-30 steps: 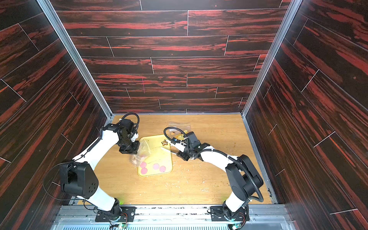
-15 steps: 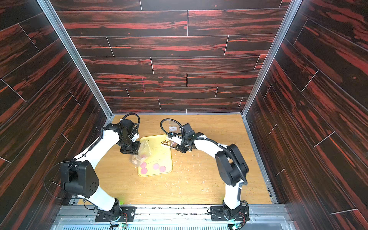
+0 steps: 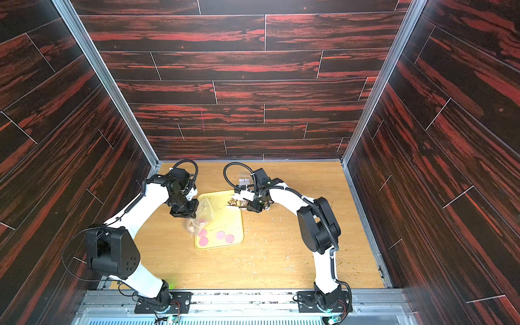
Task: Put the cookies into a resealable bag to prevent moisture
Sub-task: Pick up the cookie from the tray.
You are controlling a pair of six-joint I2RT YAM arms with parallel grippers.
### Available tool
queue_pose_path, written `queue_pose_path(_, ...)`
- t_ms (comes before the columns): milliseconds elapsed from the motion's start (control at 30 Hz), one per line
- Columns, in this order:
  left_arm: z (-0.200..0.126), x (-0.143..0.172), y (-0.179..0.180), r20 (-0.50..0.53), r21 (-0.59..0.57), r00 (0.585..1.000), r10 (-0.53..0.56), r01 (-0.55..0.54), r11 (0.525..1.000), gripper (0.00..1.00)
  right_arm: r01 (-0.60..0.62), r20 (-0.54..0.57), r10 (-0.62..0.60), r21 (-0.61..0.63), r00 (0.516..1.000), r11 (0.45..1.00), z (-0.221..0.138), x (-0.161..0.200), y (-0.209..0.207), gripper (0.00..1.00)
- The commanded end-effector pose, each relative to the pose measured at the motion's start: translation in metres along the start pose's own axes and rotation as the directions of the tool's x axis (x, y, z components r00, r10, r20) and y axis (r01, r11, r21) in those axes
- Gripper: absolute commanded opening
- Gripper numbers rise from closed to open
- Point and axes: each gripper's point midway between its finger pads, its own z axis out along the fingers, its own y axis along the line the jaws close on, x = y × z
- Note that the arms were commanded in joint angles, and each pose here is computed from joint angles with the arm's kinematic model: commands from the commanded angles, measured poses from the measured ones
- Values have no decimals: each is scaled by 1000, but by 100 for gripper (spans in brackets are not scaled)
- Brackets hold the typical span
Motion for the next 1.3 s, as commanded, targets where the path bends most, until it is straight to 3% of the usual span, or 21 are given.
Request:
queue_pose_path(0, -3, 1, -1, -19, 11, 1000, 14, -13, 1000, 0, 8, -45, -12, -99, 999, 995, 10, 9, 14, 50)
queue_pose_path(433, -2, 0, -2, -23, 20, 1000, 17, -16, 1000, 0, 34, -88, -37, -38, 995, 999, 2, 10, 5, 40)
queue_pose_path(933, -2, -2, -2, -22, 17, 1000, 16, -15, 1000, 0, 28, 66, -30, 27, 997, 999, -40, -19, 10, 38)
queue_pose_path(1267, 0, -11, -7, -20, 44, 1000, 15, -14, 999, 0, 16, 217, -20, 21, 976, 1000, -86, -34, 35, 38)
